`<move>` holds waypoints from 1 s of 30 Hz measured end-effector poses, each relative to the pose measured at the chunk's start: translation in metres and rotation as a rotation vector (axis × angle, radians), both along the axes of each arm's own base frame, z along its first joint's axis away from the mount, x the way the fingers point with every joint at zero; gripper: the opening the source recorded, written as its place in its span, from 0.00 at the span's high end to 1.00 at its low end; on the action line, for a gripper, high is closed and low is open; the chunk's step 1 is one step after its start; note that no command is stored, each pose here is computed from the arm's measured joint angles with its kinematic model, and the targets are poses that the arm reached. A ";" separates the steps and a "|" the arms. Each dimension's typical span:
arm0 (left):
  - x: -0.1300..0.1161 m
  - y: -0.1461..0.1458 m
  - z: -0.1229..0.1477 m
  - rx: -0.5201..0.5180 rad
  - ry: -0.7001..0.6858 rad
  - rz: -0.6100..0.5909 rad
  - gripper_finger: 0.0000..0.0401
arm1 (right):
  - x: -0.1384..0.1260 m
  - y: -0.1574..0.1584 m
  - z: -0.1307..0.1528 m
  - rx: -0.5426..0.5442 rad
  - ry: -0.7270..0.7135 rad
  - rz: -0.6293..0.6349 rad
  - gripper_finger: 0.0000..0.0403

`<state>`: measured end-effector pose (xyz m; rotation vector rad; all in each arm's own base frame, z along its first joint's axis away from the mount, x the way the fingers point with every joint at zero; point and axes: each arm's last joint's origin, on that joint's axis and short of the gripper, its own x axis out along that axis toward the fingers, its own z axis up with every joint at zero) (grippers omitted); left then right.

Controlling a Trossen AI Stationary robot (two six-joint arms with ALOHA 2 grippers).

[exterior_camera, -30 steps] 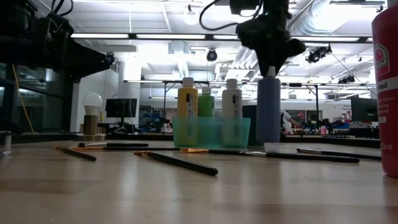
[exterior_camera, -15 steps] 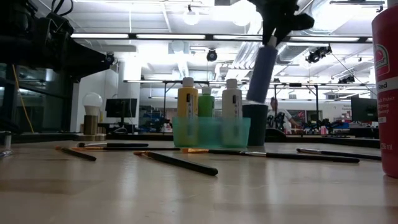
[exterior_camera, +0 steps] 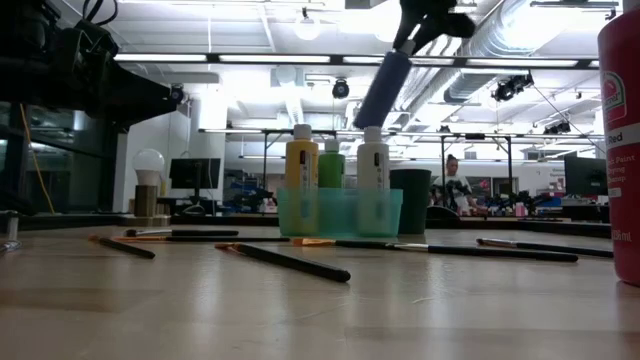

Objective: Pick & Place Paint Supplies
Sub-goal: Put the purple paint bottle into the green bin

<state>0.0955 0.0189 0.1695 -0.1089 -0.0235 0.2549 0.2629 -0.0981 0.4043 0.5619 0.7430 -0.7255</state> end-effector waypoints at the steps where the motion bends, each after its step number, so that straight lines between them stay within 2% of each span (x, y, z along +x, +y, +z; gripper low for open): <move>1: 0.000 0.000 0.000 0.000 0.000 0.000 0.47 | 0.002 -0.003 -0.003 0.005 0.013 0.011 0.71; 8: 0.000 0.000 0.000 0.000 0.000 0.000 0.47 | 0.025 -0.023 -0.030 0.020 0.118 0.057 0.71; 13: 0.000 0.000 0.000 0.000 0.000 0.000 0.47 | 0.043 -0.035 -0.045 0.033 0.115 0.098 0.71; 30: 0.000 0.000 0.000 0.000 0.000 0.000 0.47 | 0.073 -0.058 -0.096 0.068 0.262 0.128 0.71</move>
